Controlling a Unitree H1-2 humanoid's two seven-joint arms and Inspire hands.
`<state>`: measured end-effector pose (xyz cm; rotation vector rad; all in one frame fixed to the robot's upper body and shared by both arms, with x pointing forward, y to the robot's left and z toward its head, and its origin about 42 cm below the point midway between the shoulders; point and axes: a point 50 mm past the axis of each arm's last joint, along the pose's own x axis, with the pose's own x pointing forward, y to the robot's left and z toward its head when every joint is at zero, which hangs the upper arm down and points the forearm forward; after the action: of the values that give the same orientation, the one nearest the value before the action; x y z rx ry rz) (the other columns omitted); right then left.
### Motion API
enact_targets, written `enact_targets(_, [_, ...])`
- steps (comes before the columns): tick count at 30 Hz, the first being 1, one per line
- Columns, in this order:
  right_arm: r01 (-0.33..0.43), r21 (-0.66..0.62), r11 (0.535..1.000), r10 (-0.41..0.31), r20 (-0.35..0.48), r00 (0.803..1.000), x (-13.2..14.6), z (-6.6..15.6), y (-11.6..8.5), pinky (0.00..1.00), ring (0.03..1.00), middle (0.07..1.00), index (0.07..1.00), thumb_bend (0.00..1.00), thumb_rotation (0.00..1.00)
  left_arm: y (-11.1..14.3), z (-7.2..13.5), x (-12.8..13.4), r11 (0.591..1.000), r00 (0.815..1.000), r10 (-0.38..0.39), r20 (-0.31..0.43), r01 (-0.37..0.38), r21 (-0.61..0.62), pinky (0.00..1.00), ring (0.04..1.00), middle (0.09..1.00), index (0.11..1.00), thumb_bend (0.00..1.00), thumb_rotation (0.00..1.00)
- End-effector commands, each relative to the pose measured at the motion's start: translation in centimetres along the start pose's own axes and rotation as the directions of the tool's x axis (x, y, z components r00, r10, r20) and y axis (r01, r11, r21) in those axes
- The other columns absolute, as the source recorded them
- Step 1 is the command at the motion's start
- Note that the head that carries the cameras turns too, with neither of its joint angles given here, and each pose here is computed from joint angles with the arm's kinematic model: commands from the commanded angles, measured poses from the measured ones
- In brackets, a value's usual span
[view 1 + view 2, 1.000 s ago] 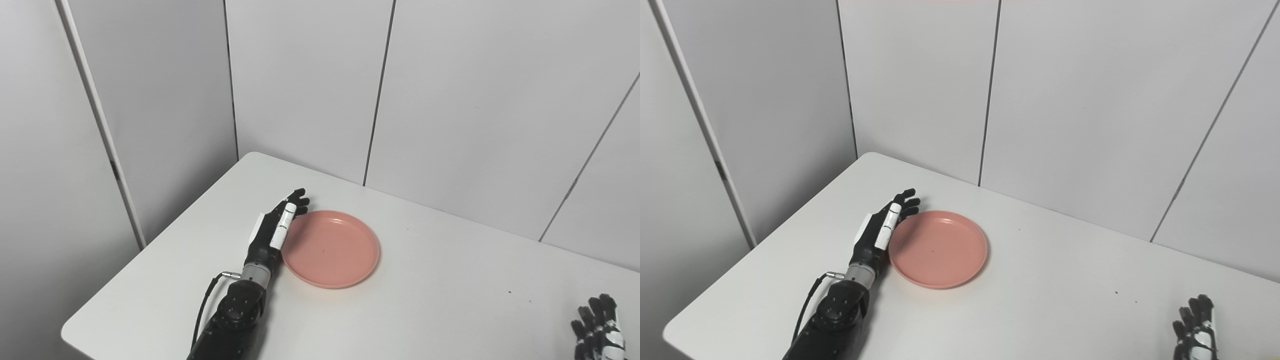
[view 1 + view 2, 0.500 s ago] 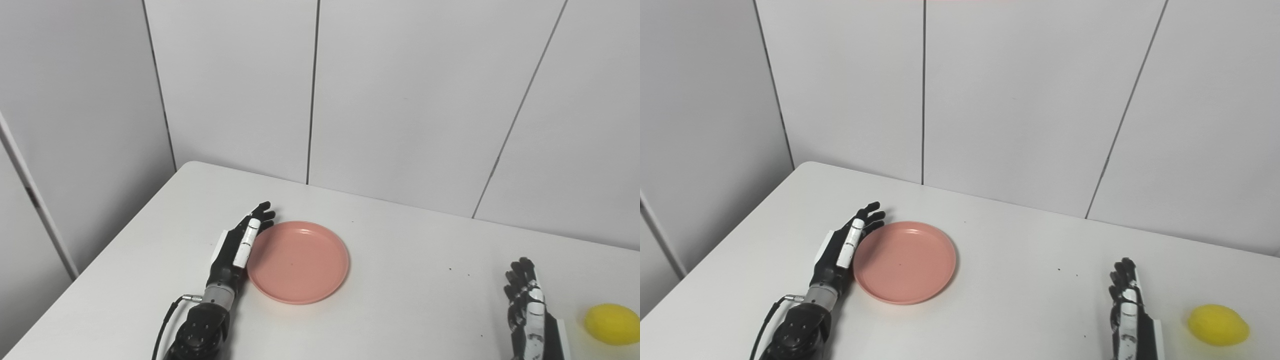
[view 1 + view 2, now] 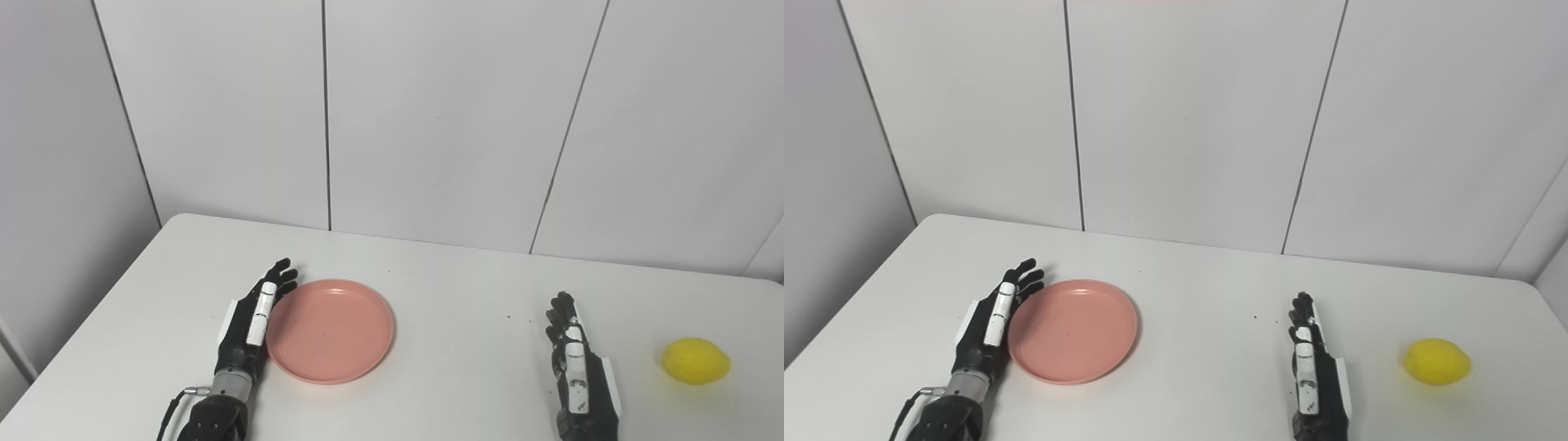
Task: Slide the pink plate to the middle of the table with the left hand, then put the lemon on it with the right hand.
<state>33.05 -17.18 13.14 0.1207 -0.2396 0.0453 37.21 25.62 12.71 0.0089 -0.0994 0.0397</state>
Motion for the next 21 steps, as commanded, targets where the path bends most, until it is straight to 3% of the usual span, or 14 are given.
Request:
enact_targets(1, [-0.006,0.021,1.0,0.006,0.006,1.0,0.0,0.0,1.1,1.0,0.98,0.966,0.963,0.74,1.0,-1.2,0.4,0.6,0.998,0.999,-0.052,0.016,0.052,-0.029,0.86,0.859,0.853,0.839,0.7,1.0])
enact_targets(7, [-0.016,0.011,1.0,0.016,-0.002,1.0,0.2,0.0,2.1,1.0,0.989,0.976,0.971,0.75,1.0,-1.7,0.2,0.7,0.996,0.997,-0.074,-0.002,0.074,-0.043,0.87,0.871,0.861,0.843,0.69,1.0])
enact_targets(21, [-0.031,0.004,1.0,0.031,-0.019,0.999,0.4,-0.2,2.8,1.0,1.0,0.987,0.978,0.77,1.0,-5.8,-0.5,0.5,0.981,0.991,-0.136,-0.013,0.132,-0.14,0.89,0.888,0.888,0.871,0.72,1.0])
